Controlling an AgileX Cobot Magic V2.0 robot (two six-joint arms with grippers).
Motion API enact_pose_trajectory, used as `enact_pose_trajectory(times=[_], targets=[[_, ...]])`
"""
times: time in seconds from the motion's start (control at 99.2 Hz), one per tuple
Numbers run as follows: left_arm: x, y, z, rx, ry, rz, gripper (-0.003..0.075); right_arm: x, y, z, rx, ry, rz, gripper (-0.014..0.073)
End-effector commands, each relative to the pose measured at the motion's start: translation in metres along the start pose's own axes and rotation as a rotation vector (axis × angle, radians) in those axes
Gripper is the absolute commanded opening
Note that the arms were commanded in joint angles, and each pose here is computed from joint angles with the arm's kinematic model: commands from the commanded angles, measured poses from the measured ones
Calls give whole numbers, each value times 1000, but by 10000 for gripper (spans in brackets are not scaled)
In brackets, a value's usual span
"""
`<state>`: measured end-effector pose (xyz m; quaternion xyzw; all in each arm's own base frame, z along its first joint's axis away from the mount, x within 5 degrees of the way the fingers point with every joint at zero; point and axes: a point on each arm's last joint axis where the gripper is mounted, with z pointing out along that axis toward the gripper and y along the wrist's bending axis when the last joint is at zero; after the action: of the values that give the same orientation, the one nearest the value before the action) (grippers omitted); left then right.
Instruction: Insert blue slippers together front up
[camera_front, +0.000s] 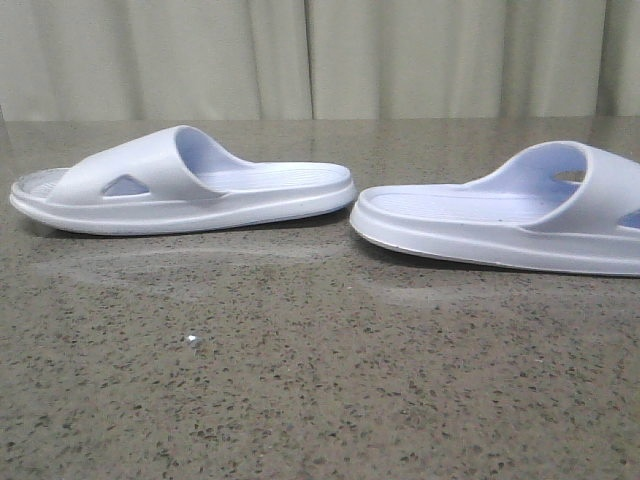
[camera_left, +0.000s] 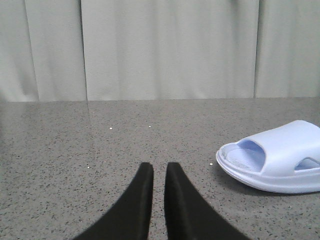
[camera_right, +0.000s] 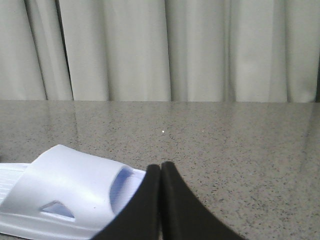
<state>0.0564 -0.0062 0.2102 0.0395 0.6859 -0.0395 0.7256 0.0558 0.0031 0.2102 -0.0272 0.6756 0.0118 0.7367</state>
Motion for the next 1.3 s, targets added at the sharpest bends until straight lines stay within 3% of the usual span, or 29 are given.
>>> enact_pose_trajectory(times=[0.0,1.29], targets=[[-4,-1,1,20,-64,-9,16,-2,0,-2,7,-84,-15,-107],[-4,-4,1,62,-64,-12,16,-2,0,-2,7,-84,-15,-107]])
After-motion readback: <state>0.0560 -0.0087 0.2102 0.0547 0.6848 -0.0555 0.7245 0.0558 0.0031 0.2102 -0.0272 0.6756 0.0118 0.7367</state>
